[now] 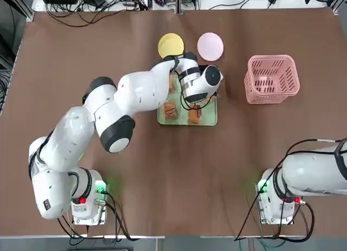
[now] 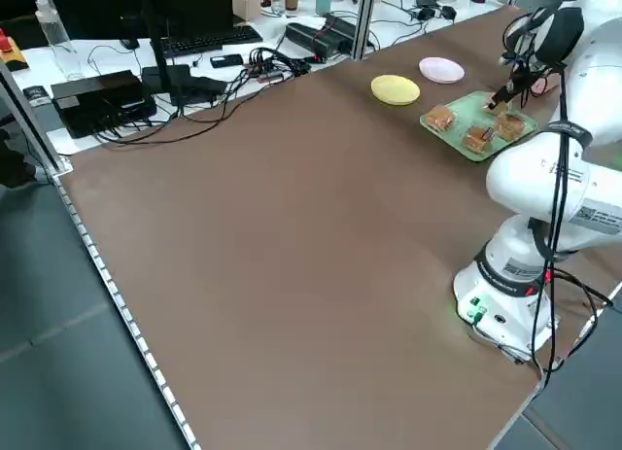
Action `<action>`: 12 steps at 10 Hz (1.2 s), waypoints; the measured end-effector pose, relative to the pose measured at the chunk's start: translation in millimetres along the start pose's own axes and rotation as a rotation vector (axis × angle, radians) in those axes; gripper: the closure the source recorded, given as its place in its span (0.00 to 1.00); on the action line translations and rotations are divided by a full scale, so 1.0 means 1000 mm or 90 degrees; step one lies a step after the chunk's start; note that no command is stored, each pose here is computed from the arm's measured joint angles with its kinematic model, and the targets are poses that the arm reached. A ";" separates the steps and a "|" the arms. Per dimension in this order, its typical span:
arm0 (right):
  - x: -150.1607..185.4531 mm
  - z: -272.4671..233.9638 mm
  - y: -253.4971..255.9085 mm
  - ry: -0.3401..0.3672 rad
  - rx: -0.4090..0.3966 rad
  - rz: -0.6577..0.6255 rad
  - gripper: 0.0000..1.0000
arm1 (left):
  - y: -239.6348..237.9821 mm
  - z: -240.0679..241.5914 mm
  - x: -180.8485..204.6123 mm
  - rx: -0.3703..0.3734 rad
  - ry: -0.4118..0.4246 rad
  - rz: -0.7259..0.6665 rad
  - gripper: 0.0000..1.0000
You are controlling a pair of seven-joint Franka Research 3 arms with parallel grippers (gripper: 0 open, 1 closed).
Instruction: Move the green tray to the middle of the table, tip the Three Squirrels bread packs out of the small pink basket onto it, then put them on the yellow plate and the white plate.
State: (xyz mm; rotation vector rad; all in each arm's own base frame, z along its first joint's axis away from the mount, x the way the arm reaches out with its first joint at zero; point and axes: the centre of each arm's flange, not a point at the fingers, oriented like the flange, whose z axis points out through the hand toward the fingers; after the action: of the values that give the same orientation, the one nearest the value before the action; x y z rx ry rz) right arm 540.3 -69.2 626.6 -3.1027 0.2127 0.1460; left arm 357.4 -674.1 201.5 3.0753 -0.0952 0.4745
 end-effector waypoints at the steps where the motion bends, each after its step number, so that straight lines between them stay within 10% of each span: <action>1: 0.000 0.000 0.000 0.000 0.000 0.000 0.02 | -0.003 0.002 0.005 0.002 0.005 -0.003 0.00; 12: 0.000 0.000 0.000 -0.001 0.000 0.000 0.02 | -0.008 -0.022 0.031 0.008 -0.030 -0.073 0.00</action>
State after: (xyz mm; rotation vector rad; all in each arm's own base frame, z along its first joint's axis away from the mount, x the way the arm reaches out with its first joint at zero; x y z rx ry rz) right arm 540.1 -69.5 626.4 -3.1024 0.2133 0.1486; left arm 381.1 -666.7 232.0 3.0828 0.0829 0.3996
